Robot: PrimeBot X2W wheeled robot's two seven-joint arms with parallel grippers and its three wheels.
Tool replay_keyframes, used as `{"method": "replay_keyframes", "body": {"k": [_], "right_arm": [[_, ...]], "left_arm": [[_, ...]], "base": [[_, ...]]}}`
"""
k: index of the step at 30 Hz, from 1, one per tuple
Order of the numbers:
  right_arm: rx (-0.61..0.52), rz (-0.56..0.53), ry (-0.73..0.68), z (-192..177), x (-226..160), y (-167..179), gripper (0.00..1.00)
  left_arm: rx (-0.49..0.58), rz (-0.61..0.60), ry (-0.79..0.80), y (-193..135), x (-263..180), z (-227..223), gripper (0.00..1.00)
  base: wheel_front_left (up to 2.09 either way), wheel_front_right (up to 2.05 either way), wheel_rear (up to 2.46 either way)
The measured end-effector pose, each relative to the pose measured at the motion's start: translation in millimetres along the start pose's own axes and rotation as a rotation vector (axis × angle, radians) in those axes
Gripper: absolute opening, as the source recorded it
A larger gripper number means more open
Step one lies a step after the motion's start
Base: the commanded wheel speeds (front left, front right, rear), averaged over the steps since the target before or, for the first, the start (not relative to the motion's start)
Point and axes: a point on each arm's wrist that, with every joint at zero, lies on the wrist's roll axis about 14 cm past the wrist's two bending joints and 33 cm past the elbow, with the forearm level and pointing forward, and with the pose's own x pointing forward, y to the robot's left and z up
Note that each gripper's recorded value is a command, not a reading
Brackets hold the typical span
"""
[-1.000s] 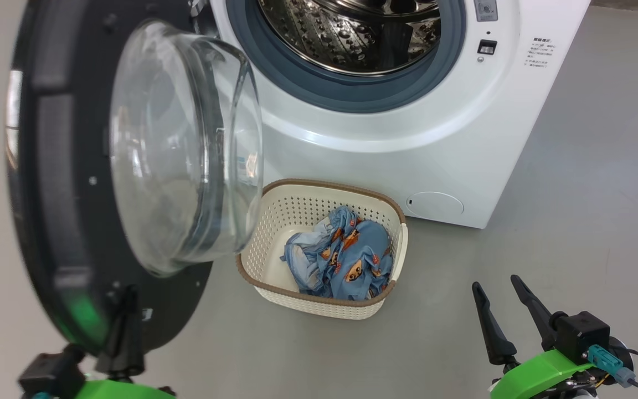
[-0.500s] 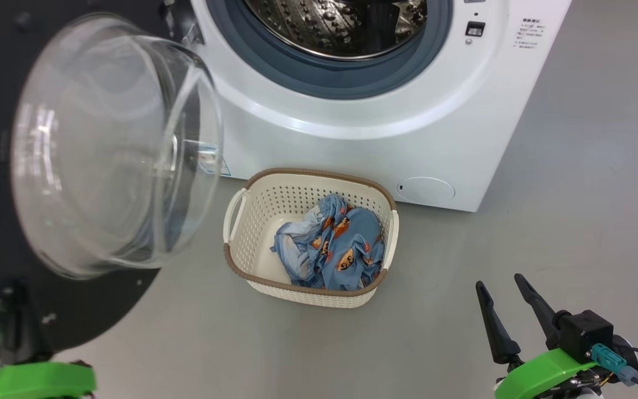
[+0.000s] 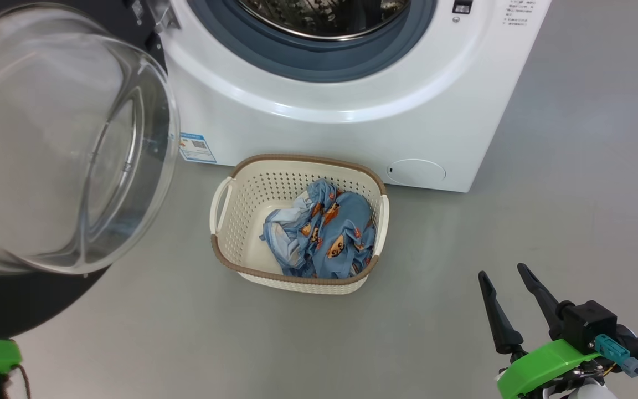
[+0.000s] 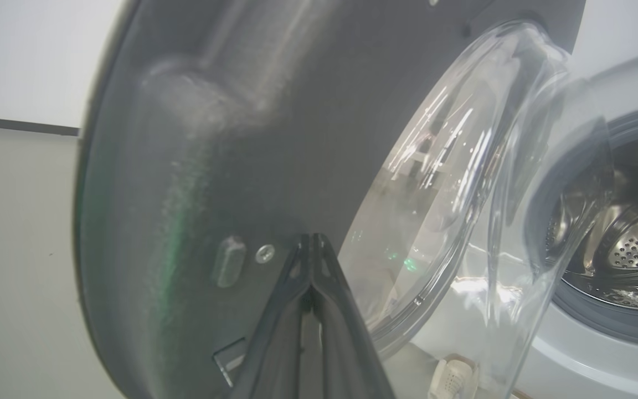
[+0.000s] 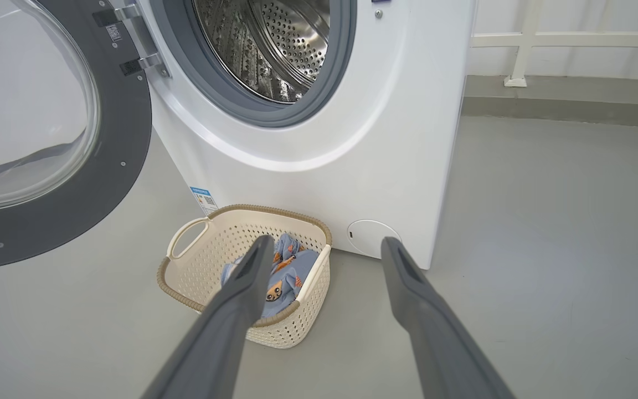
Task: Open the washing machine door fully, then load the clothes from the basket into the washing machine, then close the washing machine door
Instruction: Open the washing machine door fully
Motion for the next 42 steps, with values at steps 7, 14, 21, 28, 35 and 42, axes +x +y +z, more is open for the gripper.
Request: {"method": "replay_keyframes", "body": {"k": [7, 14, 21, 28, 35, 42], "right_arm": [[0.002, -0.012, 0.009, -4, 2, -6, 1.00], [0.001, -0.017, 0.003, -3, 7, -10, 1.00], [0.001, -0.026, 0.006, -4, 5, -13, 1.00], [0.000, -0.027, -0.003, 0, 5, -12, 1.00], [-0.002, -0.024, -0.018, 6, 4, -10, 1.00], [-0.005, -0.024, -0.036, 13, 2, -8, 1.00]], "left_arm": [[0.048, 0.027, 0.006, 11, 21, 1, 0.00], [0.058, 0.045, 0.014, 13, 34, -1, 0.00], [0.073, 0.048, 0.013, 13, 38, -1, 0.00], [0.079, 0.030, -0.002, 9, 37, 4, 0.00], [0.074, -0.020, -0.061, -10, 32, 20, 0.00], [0.076, -0.071, -0.097, -22, 19, 29, 0.00]], "base": [[0.00, 0.00, 0.00], [0.00, 0.00, 0.00], [0.00, 0.00, 0.00], [0.00, 0.00, 0.00], [0.00, 0.00, 0.00], [0.00, 0.00, 0.00]]}}
